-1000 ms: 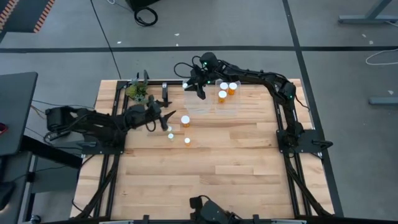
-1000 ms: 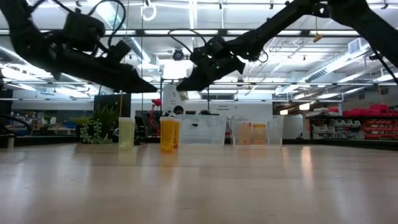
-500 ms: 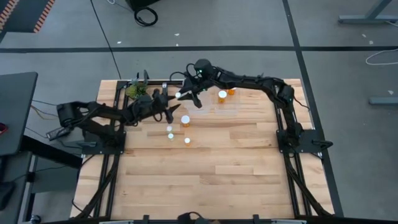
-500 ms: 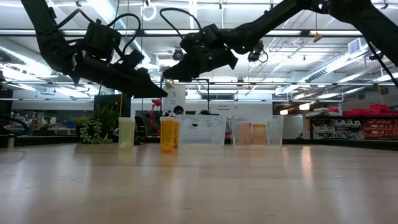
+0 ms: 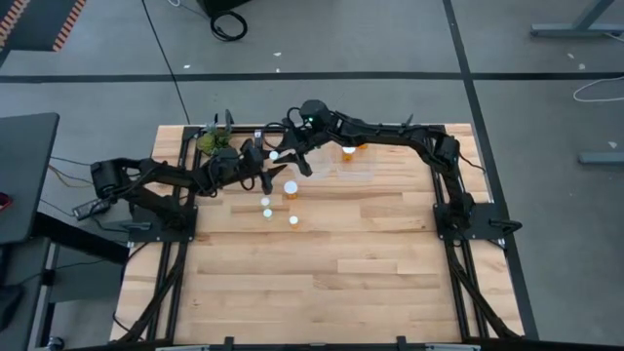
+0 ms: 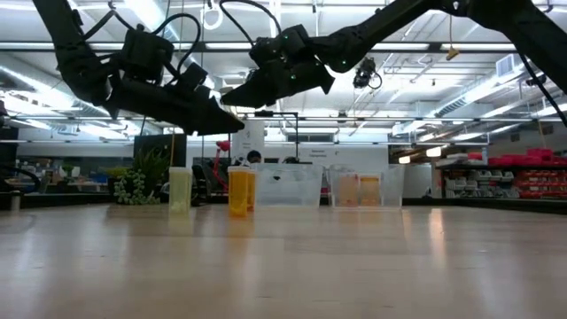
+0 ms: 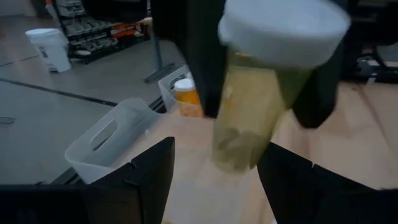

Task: Pick and place medicine bottles into bin by pill shape (circle, oval)
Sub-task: Put the bottom right small yellow pill into the left transparent bin

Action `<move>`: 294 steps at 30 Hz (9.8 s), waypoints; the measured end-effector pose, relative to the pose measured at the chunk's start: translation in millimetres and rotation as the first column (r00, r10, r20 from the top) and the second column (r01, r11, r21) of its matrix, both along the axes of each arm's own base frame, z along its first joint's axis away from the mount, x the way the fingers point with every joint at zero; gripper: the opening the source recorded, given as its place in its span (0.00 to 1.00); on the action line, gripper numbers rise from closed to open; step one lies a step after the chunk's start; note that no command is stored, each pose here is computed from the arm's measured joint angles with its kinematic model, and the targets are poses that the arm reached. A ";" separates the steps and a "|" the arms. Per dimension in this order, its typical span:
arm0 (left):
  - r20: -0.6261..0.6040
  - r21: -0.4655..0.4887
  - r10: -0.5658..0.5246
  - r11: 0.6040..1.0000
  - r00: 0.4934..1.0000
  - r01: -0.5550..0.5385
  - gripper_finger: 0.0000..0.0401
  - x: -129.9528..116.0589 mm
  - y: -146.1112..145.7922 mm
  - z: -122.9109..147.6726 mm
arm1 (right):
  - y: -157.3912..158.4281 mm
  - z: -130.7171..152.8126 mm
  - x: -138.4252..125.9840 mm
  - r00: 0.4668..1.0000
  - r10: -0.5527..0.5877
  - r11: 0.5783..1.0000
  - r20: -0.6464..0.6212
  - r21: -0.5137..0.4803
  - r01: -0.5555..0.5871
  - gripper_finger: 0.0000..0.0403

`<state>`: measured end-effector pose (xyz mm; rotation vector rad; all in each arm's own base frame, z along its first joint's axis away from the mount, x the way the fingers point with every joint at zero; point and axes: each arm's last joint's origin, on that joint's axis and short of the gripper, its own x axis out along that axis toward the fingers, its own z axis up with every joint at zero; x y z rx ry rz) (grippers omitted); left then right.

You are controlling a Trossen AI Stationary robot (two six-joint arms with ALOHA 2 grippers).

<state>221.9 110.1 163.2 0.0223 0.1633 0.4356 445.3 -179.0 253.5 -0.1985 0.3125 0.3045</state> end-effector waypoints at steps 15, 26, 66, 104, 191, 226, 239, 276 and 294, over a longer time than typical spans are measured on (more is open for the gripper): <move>0.011 0.004 -0.015 1.000 1.000 0.015 0.34 0.6 -0.8 1.2 | 3.0 -0.4 1.5 1.000 -0.011 1.000 -0.006 -0.002 0.011 0.30; 0.015 -0.002 -0.031 1.000 0.999 0.032 0.27 0.7 -1.3 1.1 | 3.2 -1.2 1.1 1.000 -0.014 1.000 -0.019 0.013 0.014 0.30; -0.094 -0.242 -0.112 0.966 0.989 0.086 0.27 -2.6 -6.2 -17.4 | 3.9 -20.8 -11.0 0.958 -0.083 0.988 -0.274 0.101 0.115 0.38; -0.292 -0.308 -0.293 0.930 0.911 0.201 0.27 31.4 -22.5 2.8 | 50.1 18.2 -30.2 0.887 -0.201 0.977 -0.415 -0.020 0.212 0.67; -0.250 -0.202 -0.260 0.956 0.933 0.212 0.27 35.3 -19.8 10.4 | 58.5 8.8 -16.5 0.944 -0.143 0.989 -0.299 -0.018 0.144 0.33; -0.302 -0.206 -0.193 0.969 0.934 0.134 0.65 29.5 -10.1 6.0 | 51.9 8.4 -19.1 0.938 -0.162 0.986 -0.308 -0.023 0.164 0.34; -0.301 -0.206 -0.187 0.970 0.935 0.127 0.65 27.5 -7.7 7.4 | 42.3 8.0 -22.4 0.932 -0.183 0.982 -0.312 -0.022 0.186 0.34; -0.299 -0.227 -0.147 0.971 0.943 0.080 0.58 15.6 -3.4 18.6 | 4.5 8.9 -35.4 0.915 -0.279 0.960 -0.292 -0.075 0.269 0.34; -0.292 -0.228 -0.183 0.967 0.939 0.118 0.58 19.5 -11.9 19.1 | -55.9 -28.0 -41.7 0.885 -0.376 0.926 -0.274 -0.122 0.356 0.34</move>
